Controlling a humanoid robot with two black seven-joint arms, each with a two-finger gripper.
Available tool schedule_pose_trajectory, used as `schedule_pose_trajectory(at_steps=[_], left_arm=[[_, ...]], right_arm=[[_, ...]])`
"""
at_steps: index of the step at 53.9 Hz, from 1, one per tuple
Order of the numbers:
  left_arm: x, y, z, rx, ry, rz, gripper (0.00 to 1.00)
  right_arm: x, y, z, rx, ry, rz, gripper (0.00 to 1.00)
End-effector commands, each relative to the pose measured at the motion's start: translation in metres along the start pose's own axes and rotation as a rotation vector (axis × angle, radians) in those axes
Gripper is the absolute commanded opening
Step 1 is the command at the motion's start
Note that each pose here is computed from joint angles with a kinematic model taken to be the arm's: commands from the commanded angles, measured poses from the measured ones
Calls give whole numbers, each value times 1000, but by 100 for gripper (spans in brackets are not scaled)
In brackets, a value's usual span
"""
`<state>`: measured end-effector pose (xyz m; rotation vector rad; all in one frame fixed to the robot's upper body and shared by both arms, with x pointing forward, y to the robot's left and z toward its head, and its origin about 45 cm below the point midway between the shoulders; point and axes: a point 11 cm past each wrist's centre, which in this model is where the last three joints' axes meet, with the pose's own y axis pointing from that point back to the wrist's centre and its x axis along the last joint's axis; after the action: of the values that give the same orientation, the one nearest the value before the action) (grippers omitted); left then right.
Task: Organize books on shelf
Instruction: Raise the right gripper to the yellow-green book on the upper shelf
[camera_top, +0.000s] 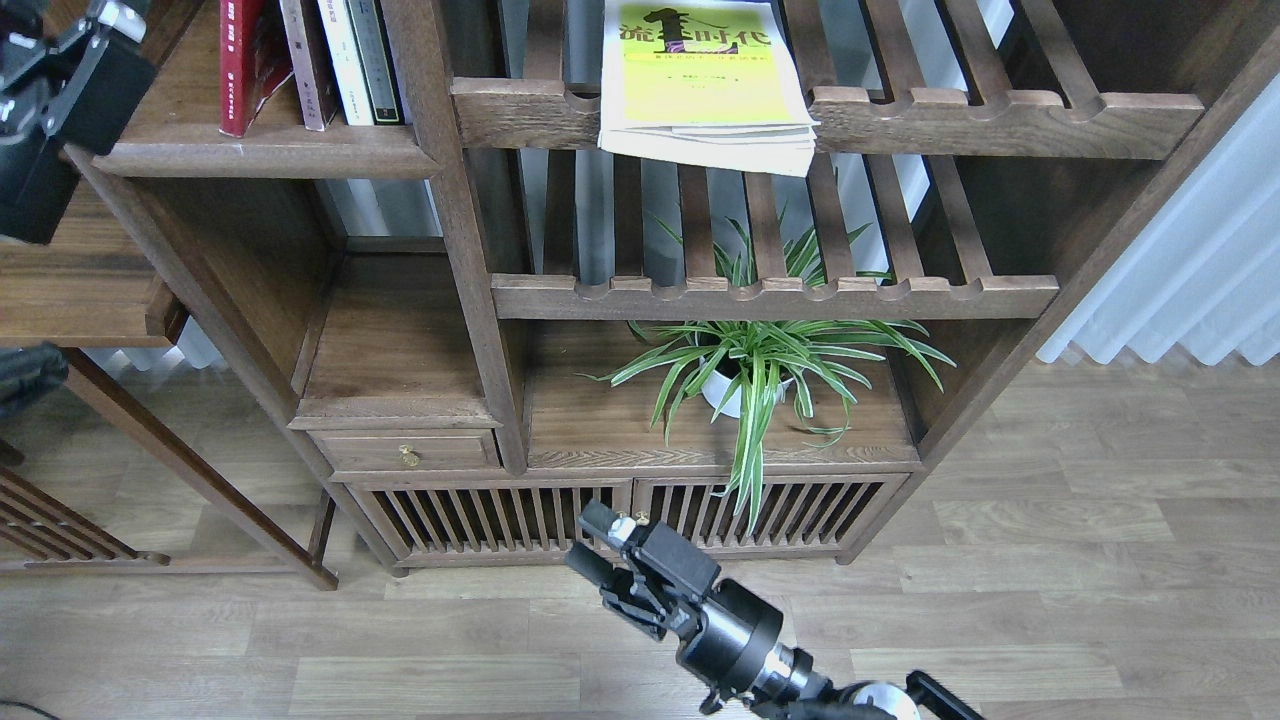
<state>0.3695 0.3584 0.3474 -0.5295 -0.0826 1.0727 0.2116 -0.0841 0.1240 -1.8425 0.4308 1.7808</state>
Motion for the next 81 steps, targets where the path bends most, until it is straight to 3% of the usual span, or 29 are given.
schedule_pose_trajectory(at_steps=[1,11,26,38,51,69,81], left_arm=[[10,29,-3,20,16,33,100],[27,73,-17,68,29,139,100],[43,120,-31,77,68,284,100],[48,123,-28,46,71,312,100],[49,124,-30,42,85,321,100],[48,123,-31,37,90,321,100],[52,119,-23,10,79,324,100]], right_arm=[[-18,-18,-18,21,54,-51,99],[-34,-33,-44,125,93,-81,99],[-67,-63,-78,136,176,-112,99],[-88,-73,-116,218,208,-78,99],[-139,-95,-149,252,295,-162,99],[-138,-98,-159,285,287,-112,98],[-136,-92,-173,350,282,-104,83]])
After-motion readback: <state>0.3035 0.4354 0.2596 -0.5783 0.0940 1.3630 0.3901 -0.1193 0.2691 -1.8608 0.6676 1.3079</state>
